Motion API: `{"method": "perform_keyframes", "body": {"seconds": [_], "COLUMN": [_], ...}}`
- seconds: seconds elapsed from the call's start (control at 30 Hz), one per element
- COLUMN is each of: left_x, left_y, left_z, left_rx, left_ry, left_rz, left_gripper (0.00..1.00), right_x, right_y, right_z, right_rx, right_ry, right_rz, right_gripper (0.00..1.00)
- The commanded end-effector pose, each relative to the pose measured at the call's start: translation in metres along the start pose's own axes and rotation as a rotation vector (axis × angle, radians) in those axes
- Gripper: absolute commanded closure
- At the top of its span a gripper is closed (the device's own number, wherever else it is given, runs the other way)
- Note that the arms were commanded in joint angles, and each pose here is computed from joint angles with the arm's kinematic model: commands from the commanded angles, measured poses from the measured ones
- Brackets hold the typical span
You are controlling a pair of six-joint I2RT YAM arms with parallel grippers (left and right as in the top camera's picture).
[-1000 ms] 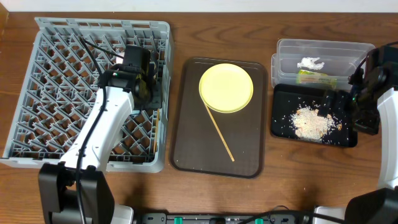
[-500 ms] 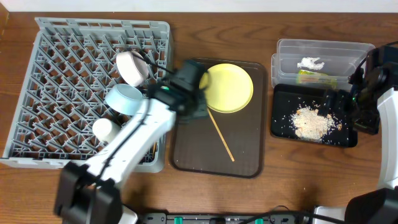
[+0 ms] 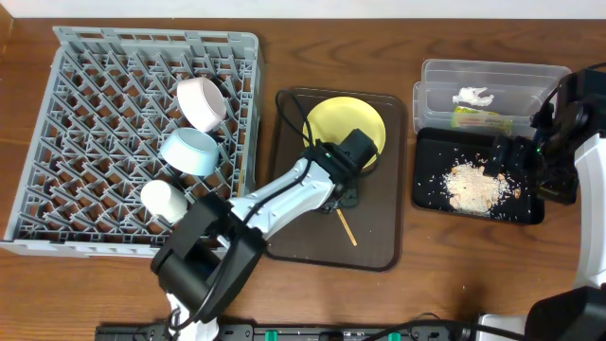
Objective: Sort waste into correct bins and load items into the dishwasher
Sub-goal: 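Pinch the second wooden chopstick on the tray with the left gripper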
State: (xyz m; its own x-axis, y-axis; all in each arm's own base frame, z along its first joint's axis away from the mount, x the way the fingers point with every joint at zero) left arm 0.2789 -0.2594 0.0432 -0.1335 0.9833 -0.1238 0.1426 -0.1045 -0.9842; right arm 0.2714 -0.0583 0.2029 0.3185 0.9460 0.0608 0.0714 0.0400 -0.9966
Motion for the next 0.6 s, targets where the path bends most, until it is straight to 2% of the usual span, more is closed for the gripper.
{"method": "perform_keyframes", "body": {"seconds": [0.0,0.27,0.4,0.57], "left_x": [0.007,0.014,0.019,0.026], "left_y": [0.008,0.027,0.036,0.035], "left_z": [-0.002,0.003,0.008,0.012], "left_rx": [-0.017,0.011,0.036,0.056], "left_ry": [-0.020,-0.016,-0.013,-0.012], "left_rz": [-0.046,-0.095,-0.127,-0.160], "left_gripper": [0.54,0.55,0.61,0.78], "right_x": [0.000,0.000,0.000,0.000], "right_y": [-0.007,-0.007,-0.007,-0.007], "right_z": [0.000,0.000,0.000,0.000], "right_rx": [-0.025,-0.025,-0.025,-0.025], "right_ry": [0.002,0.002,0.002,0.002], "right_rz": [-0.007,-0.007,-0.007,-0.007], "right_gripper": [0.01,0.01,0.01,0.01]}}
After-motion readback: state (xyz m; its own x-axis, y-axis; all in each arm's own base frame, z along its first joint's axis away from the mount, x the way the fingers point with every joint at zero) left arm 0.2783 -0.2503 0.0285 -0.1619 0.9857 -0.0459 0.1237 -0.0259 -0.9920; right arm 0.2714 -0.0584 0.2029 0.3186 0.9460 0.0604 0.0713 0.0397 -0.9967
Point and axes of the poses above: each gripper's point midway between its finger pads, its own y axis out along the fingers, its own x axis along the line the jaws close on, z = x × y, the point moved 3 cm from there along -y, back along the fingers, and after that the axes turned 5 degrees about -y, right-handed, at the moved point
